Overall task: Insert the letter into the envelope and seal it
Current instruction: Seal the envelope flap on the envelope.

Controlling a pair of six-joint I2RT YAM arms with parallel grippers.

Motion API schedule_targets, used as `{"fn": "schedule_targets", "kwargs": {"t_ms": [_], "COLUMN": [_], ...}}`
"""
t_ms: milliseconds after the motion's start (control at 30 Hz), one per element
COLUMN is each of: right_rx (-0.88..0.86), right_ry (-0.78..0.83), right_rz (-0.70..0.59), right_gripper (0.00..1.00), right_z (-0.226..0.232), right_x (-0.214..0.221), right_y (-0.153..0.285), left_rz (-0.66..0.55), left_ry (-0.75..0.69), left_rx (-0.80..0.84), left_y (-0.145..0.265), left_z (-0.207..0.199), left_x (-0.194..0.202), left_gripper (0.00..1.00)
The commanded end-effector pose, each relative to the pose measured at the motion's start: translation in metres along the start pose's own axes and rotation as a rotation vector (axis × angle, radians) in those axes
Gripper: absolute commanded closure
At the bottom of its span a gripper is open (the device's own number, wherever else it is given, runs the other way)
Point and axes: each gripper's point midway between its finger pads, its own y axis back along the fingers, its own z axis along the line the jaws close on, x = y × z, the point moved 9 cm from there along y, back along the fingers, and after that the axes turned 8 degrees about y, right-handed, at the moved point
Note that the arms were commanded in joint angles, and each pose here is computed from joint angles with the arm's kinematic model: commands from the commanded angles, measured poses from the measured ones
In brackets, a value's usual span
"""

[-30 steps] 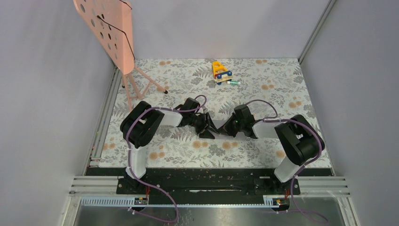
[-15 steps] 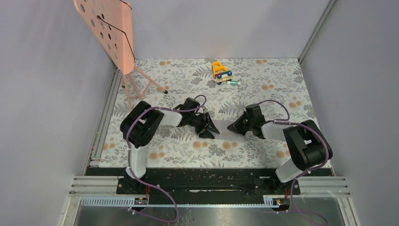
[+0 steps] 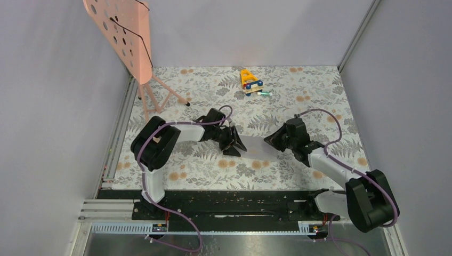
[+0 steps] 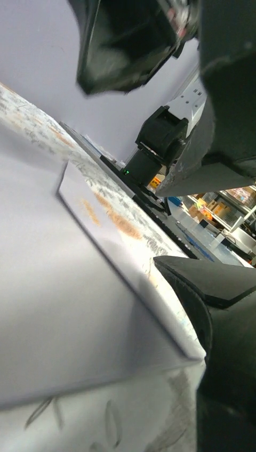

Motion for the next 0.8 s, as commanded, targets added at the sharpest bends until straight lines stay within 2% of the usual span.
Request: {"fn": "schedule_targets", "kwargs": {"t_ms": [0,200,333,600,700,767], "right_rx": [0.115,0.187,0.206,0.237,0.189,0.127], "right_ry": [0.053,0.143,0.202,0.279,0.293,0.294], "right_rz": [-0.031,-0.076,-0.094,-0.095,-0.047,0.031], "right_gripper": [1.00,1.00,0.98,0.83,0.81,0.82], "right_z": [-0.020,-0.023,-0.014,0.012,0.023,0.031], "right_x": [0.006,-0.002,-0.014,-0.050,-0.057,-0.054], "right_y": [0.007,0.017,0.019,0.014,0.007,-0.001], "left_rz": [-0.031,-0.055,-0.076,-0.173,-0.208,-0.219], "left_ry": [-0.211,-0.344,-0.328,-0.279,-0.248,-0.225], "left_rx": [0.072,0.047,0.056,0.059,0.056,0.053], "left_y": [0.036,0.066,0.073,0.103,0.112,0.115], "left_z": [-0.051,-0.077,-0.079,-0.073,-0.069,-0.065], "left_x": [0.011,0.022,0.015,-0.013,-0.023,-0.029], "left_gripper": [0.53,0.52,0.52,0.52,0.52,0.52]}}
